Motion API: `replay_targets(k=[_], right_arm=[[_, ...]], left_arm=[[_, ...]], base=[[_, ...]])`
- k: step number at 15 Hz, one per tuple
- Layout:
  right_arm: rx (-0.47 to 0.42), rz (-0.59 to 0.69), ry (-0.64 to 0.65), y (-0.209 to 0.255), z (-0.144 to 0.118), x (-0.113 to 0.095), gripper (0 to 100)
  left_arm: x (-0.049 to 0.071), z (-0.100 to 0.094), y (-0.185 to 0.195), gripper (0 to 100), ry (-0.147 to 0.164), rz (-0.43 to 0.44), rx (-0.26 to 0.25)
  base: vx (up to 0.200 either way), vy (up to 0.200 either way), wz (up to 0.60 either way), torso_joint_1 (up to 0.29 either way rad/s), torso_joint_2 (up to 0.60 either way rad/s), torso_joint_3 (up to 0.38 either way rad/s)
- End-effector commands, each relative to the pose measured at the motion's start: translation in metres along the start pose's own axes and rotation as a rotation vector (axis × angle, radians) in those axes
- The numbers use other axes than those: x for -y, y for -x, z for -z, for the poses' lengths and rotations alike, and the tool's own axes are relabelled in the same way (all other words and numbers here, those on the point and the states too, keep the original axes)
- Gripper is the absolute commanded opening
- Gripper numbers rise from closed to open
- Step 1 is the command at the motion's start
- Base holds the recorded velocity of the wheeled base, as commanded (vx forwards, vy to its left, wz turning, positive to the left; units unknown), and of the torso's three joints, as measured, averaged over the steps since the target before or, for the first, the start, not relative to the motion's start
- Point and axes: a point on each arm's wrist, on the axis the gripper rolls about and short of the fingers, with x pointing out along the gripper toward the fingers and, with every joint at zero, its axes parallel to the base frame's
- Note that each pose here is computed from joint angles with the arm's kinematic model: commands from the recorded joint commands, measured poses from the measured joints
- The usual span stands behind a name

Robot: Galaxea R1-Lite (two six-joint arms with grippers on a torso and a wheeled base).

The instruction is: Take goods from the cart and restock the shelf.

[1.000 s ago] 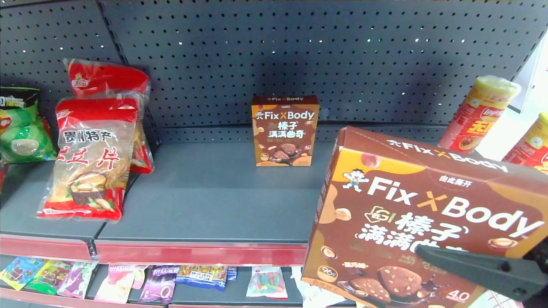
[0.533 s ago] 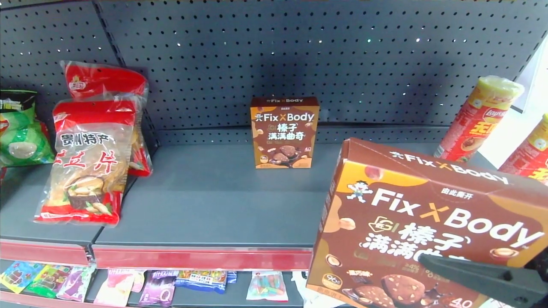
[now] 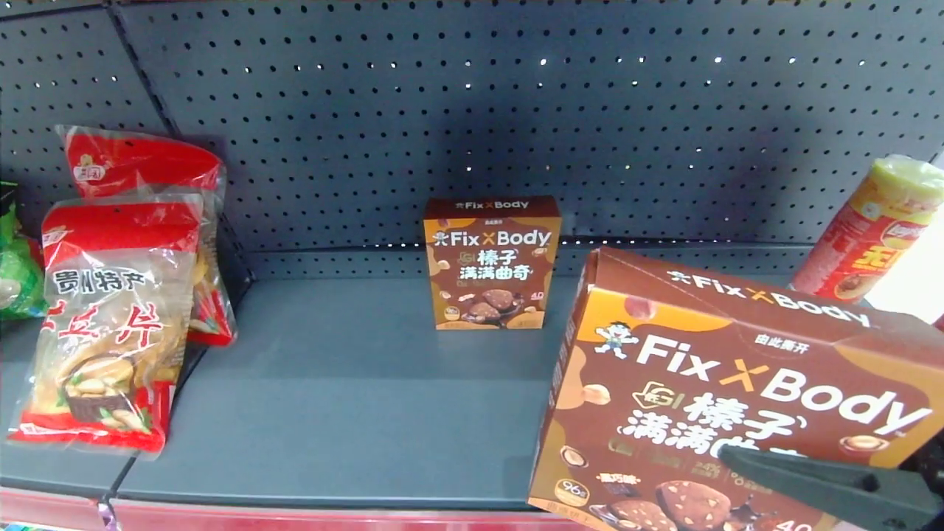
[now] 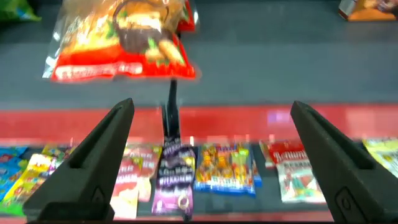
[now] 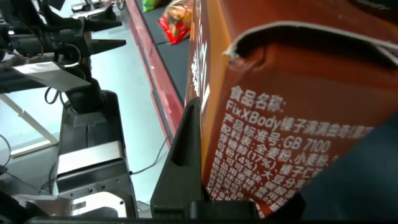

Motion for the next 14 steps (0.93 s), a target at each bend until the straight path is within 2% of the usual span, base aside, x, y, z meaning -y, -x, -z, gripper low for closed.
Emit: replay_targets(k=[1,14], right_arm=[[-0.003,-0.001,-0.001,-0.0006,0.0006,0.0002,0],[0.012,0.003,0.006,-0.0012,-0.0041,0.0011,0]], left_arm=[[0.0,0.0,0.0,100,0.0,-0.001,0.0],[0.0002,0.0,0.0,100,-0.006,0.01,0.0]], base=[[0.0,0.0,0.0,0.0,0.0,0.0],[0.0,0.0,0.0,0.0,0.0,0.0]])
